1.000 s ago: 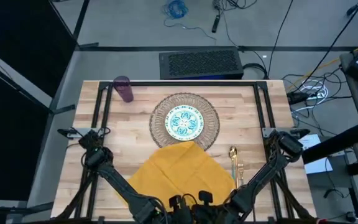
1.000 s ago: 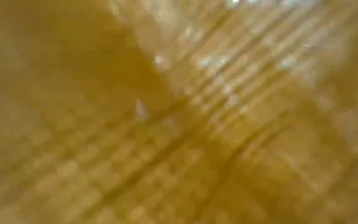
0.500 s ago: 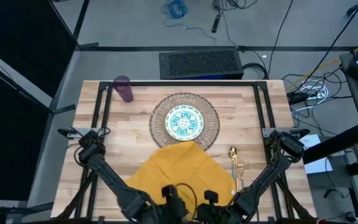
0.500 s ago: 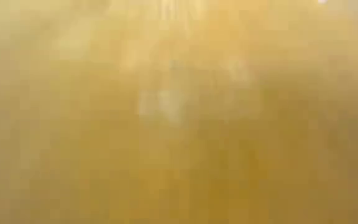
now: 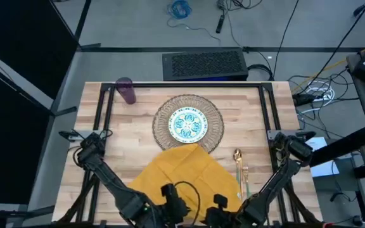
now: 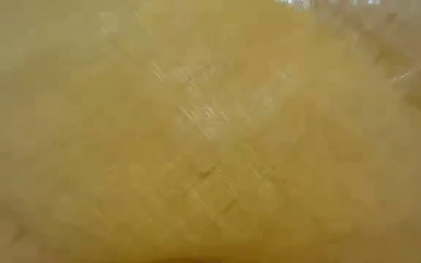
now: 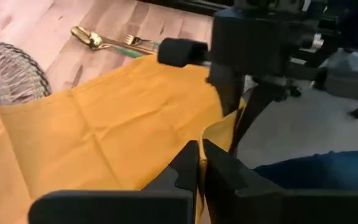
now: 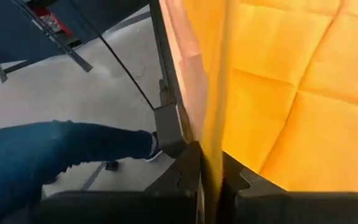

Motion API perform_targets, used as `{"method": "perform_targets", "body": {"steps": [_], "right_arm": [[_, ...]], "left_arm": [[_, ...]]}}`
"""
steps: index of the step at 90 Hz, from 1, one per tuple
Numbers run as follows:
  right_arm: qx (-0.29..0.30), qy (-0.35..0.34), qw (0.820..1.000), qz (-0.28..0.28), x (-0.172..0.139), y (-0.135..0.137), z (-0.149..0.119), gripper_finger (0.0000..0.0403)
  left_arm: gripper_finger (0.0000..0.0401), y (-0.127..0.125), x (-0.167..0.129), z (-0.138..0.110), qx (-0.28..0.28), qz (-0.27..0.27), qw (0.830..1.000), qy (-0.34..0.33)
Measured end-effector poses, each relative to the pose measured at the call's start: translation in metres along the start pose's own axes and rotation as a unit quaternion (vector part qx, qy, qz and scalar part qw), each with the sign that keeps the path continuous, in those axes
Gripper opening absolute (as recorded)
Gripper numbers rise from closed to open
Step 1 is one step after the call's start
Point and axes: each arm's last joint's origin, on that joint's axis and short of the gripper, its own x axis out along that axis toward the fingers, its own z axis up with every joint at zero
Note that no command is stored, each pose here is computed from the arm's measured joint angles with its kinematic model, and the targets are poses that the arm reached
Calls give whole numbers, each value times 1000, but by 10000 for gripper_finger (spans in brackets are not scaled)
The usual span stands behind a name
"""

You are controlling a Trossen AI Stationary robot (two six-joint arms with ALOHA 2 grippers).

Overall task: Set table place
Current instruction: Fold the yellow table napkin

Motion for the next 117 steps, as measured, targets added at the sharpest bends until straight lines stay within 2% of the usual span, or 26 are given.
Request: {"method": "perform_targets", "body": {"steps": [9, 20, 32, 39, 46, 57, 63, 92, 117], "right_arm": [[-28, -35, 999, -7, -4, 5, 11, 24], [-47, -51, 997, -20, -5, 5, 26, 71], [-41, -50, 998, -26, 0, 0, 34, 125], [-27, -33, 999, -27, 3, -4, 36, 138], [-17, -20, 999, -26, 5, -7, 38, 116], [-41, -21, 999, -18, 6, -7, 40, 21], [-43, -23, 999, -16, 6, -6, 40, 7], [-41, -31, 998, -24, -4, 1, 27, 0], [-42, -46, 997, -41, -9, 3, 21, 0]], "left_arm": [[0, -6, 6, -1, 3, -19, 1000, -2], [0, -12, 19, -10, 6, -37, 999, 18], [0, -18, 22, -14, 3, -48, 999, 14], [0, -19, 22, -13, 1, -53, 999, 9], [0, -20, 21, -12, -1, -58, 998, 5], [0, -20, 21, -13, 1, -56, 998, 7], [0, -19, 22, -14, 4, -52, 999, 11], [0, -4, 26, -16, 32, 29, 999, 15], [0, -2, 28, -12, 22, 30, 999, 4]]}}
